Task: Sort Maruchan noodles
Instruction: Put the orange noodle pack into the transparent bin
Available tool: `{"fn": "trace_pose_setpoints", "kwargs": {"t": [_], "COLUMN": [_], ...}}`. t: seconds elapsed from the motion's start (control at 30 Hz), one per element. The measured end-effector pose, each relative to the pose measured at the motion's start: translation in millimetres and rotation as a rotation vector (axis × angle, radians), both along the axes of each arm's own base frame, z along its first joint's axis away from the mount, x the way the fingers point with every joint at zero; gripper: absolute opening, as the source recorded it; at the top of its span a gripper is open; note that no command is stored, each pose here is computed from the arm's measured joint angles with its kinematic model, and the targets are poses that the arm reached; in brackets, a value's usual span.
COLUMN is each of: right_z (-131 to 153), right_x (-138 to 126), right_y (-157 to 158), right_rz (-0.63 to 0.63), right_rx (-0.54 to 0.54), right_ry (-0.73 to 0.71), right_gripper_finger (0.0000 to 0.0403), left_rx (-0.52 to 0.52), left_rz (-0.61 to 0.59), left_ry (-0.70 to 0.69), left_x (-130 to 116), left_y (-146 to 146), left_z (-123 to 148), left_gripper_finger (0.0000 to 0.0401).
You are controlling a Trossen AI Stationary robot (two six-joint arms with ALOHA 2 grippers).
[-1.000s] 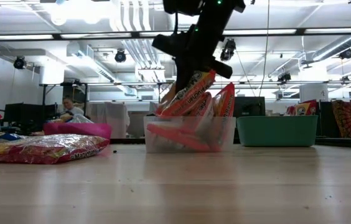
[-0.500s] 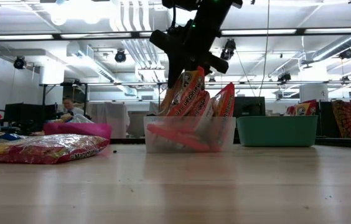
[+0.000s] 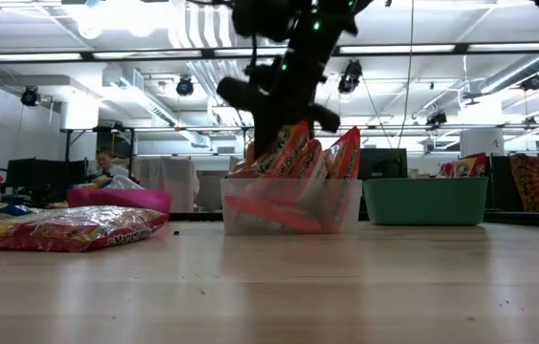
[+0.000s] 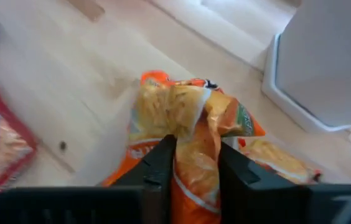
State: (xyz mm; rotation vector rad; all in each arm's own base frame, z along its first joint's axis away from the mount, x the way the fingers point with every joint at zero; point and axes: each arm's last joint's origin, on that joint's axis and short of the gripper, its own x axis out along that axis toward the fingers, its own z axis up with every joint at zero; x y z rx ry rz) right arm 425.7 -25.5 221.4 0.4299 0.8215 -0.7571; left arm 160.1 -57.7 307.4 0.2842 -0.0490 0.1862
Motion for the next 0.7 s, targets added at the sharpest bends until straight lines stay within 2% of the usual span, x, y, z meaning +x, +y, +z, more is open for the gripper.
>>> {"fn": "trace_pose_setpoints", "kwargs": {"t": [0.13, 0.23, 0.57, 0.7], "right_z": [-12.1, -11.2, 3.5, 21.1], "right_x": [5.0, 6.4, 1.8, -3.6], "right_y": [-0.1, -0.1, 0.0, 0.0], "right_rz": [0.005, 0.006, 0.014, 0.008], "right_rx": [0.0, 0.0, -0.003, -0.018], "right_ry": [0.032, 0.03, 0.003, -0.041], "right_gripper_finger": [0.005, 0.0056, 0.016, 0.0185], "left_rx": [0.0, 0.001, 0.001, 0.001], "left_rz": [0.0, 0.0, 0.0, 0.0], "left_ry": [0.0, 0.001, 0.002, 0.002], "left_x": [0.0, 0.2, 0.4, 0.4], "left_y": [0.0, -0.1, -0.2, -0.2], "left_z": [0.0, -0.2, -0.4, -0.4], "left_gripper_finger": [0.0052, 0.0052, 0.0052, 0.0052]}}
